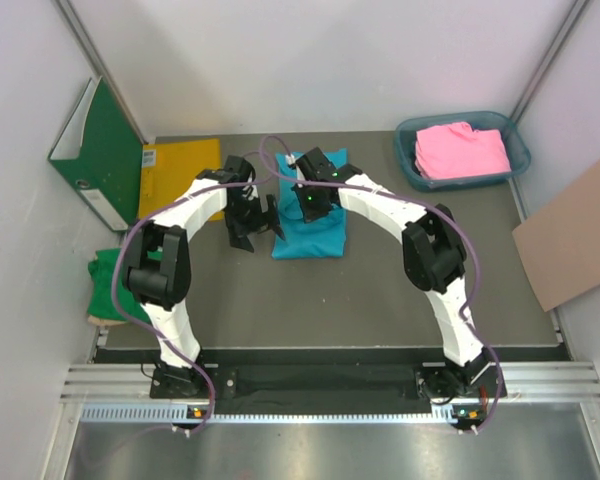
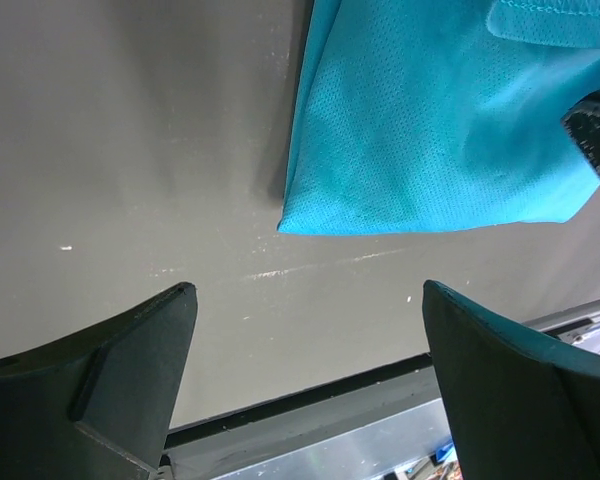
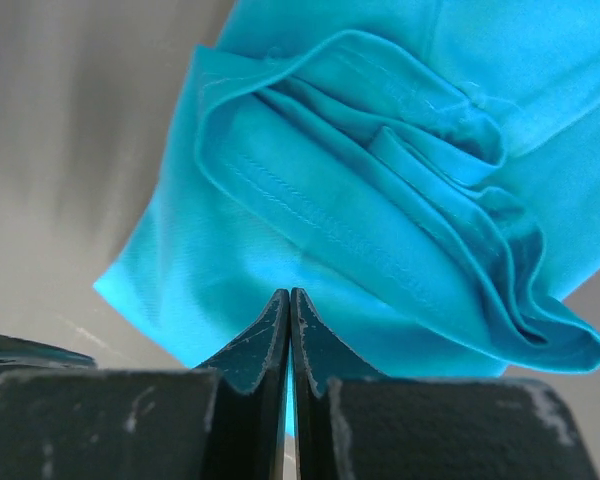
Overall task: Fold and stack the t-shirts
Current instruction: Fold the folded rectangular tshirt in 1/3 of the way
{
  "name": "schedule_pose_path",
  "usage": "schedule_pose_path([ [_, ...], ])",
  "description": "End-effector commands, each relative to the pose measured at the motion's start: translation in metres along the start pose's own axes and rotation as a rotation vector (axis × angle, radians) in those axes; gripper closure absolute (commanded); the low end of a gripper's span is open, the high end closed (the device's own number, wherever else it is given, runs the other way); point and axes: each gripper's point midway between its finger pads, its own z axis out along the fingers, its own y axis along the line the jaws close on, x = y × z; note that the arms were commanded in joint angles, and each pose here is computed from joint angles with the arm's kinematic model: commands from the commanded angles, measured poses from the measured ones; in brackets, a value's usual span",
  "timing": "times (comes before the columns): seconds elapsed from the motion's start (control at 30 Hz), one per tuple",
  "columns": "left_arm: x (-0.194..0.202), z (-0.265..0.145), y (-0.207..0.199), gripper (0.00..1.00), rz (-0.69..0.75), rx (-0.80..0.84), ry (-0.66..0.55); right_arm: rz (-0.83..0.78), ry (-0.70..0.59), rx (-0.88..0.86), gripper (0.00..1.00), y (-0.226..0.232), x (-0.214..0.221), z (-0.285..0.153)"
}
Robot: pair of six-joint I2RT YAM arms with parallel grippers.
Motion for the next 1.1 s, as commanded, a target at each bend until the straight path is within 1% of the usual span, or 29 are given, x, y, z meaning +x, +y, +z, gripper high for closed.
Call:
schedule_pose_path([
  [0.0, -0.002, 0.004, 0.005, 0.01, 0.018, -0.02, 0.009, -0.009, -0.009, 0.031, 1.0, -0.013, -0.01, -0.001],
  [0.17, -0.007, 0.007, 0.005, 0.01, 0.026, -0.03, 0.019, 0.006, 0.016, 0.042, 1.0, -0.025, -0.007, 0.012],
  [0.47, -0.003, 0.016, 0.011, 0.01, 0.026, -0.045, 0.049, 0.074, -0.057, 0.083, 1.0, -0.048, -0.034, 0.019],
  [0.7, 0.001, 0.023, 0.018, 0.01, 0.028, -0.07, 0.081, 0.139, -0.141, 0.086, 1.0, -0.06, -0.059, 0.018],
  [0.93, 0.001, 0.022, 0.017, 0.01, 0.023, -0.068, 0.078, 0.189, -0.084, 0.106, 1.0, -0.075, -0.042, 0.061],
  [1.03, 0.001, 0.018, 0.017, 0.01, 0.03, -0.067, 0.069, 0.197, -0.106, 0.134, 1.0, -0.08, -0.044, 0.059],
  [1.07, 0.001, 0.018, 0.018, 0.01, 0.033, -0.07, 0.069, 0.199, -0.136, 0.129, 0.99, -0.079, -0.051, 0.055],
])
